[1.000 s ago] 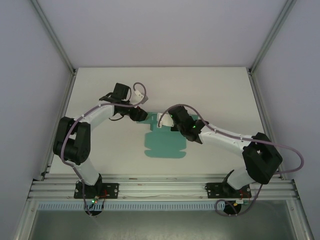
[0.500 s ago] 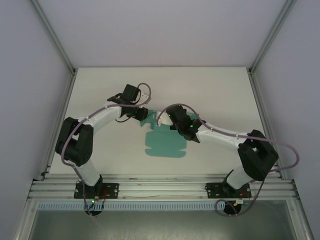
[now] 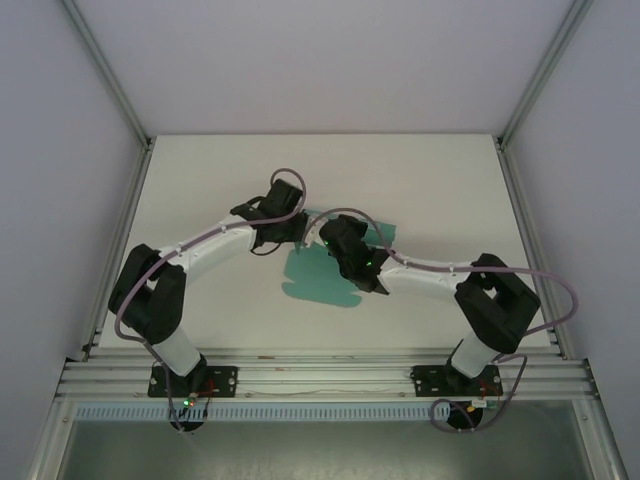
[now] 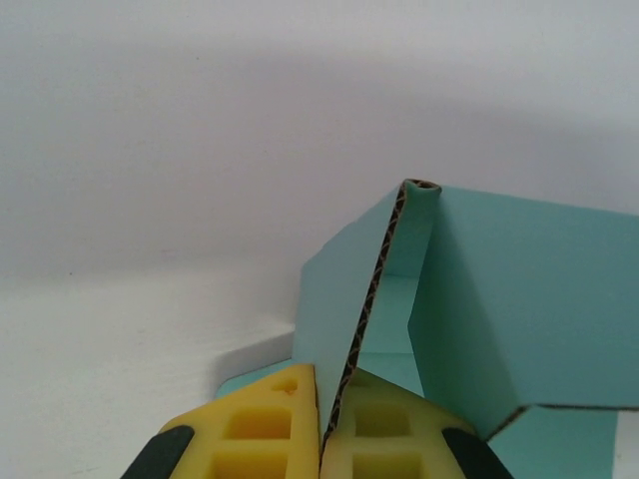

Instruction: Assemble paper box

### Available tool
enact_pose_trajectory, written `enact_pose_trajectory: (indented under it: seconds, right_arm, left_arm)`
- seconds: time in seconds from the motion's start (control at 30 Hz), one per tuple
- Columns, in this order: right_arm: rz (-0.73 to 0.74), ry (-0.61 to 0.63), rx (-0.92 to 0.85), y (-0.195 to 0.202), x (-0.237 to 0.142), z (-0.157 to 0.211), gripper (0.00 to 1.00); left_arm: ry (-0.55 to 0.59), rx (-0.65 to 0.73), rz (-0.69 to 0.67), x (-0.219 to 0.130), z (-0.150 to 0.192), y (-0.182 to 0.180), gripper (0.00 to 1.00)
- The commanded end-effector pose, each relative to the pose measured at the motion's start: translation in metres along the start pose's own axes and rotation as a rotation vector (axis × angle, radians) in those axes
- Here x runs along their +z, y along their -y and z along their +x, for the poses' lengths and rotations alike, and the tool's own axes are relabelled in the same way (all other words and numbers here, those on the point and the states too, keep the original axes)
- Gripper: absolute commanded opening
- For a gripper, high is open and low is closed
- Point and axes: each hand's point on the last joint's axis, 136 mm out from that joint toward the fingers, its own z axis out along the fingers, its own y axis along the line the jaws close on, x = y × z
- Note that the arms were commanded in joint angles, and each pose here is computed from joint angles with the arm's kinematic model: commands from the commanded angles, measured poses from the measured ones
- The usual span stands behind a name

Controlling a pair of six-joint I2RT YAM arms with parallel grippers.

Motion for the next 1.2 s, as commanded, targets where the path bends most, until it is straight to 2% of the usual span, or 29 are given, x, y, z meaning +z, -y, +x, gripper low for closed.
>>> enact_pose_trajectory:
  seconds: [0.0, 0.1, 0.17, 0.27, 0.37, 0.43, 0.53, 0.57, 0.77, 0.9, 1.0, 1.17]
  right_arm:
    - [0.035, 0.085, 0.143, 0.003, -0.007, -0.014, 0.0]
    - [0.037, 0.087, 0.144, 0.0, -0.007, -0.01, 0.0]
    - [0.05, 0.092, 0.135, -0.001, -0.005, -0.003, 0.0]
    - [0.038, 0.095, 0.12, 0.003, -0.002, 0.013, 0.0]
    - [0.01, 0.163, 0.052, 0.001, -0.004, 0.018, 0.0]
    - [-0.012, 0.166, 0.029, 0.003, -0.004, 0.019, 0.0]
    - [-0.022, 0.186, -0.003, 0.008, -0.006, 0.016, 0.0]
    - [-0.026, 0.206, -0.019, 0.008, -0.008, 0.014, 0.0]
    - [-0.062, 0.254, -0.116, 0.01, -0.007, -0.001, 0.0]
    - [0.01, 0.241, -0.186, 0.021, 0.001, -0.006, 0.0]
    - [0.01, 0.258, -0.189, 0.024, 0.001, -0.012, 0.0]
    - [0.013, 0.232, -0.203, 0.022, 0.009, -0.013, 0.0]
  left_arm:
    - [0.092, -0.079, 0.139, -0.006, -0.019, 0.04, 0.04]
    - [0.069, -0.056, 0.109, 0.001, -0.012, 0.035, 0.06]
    - [0.077, -0.039, 0.069, 0.0, -0.008, 0.024, 0.15]
    - [0.105, -0.012, -0.004, -0.01, -0.005, 0.004, 0.42]
    - [0.127, -0.018, -0.019, -0.022, -0.005, -0.011, 0.52]
    - [0.136, -0.033, 0.004, -0.032, -0.008, -0.017, 0.61]
    - [0.193, -0.06, 0.007, -0.052, -0.018, -0.034, 0.97]
    - [0.222, -0.079, -0.006, -0.06, -0.023, -0.046, 1.0]
    - [0.34, -0.212, -0.143, -0.088, -0.052, -0.123, 1.0]
    - [0.308, -0.281, -0.156, -0.068, -0.059, -0.157, 1.0]
    - [0.264, -0.231, -0.069, -0.039, -0.058, -0.147, 1.0]
    - [0.275, -0.124, 0.234, -0.008, -0.055, -0.096, 0.9]
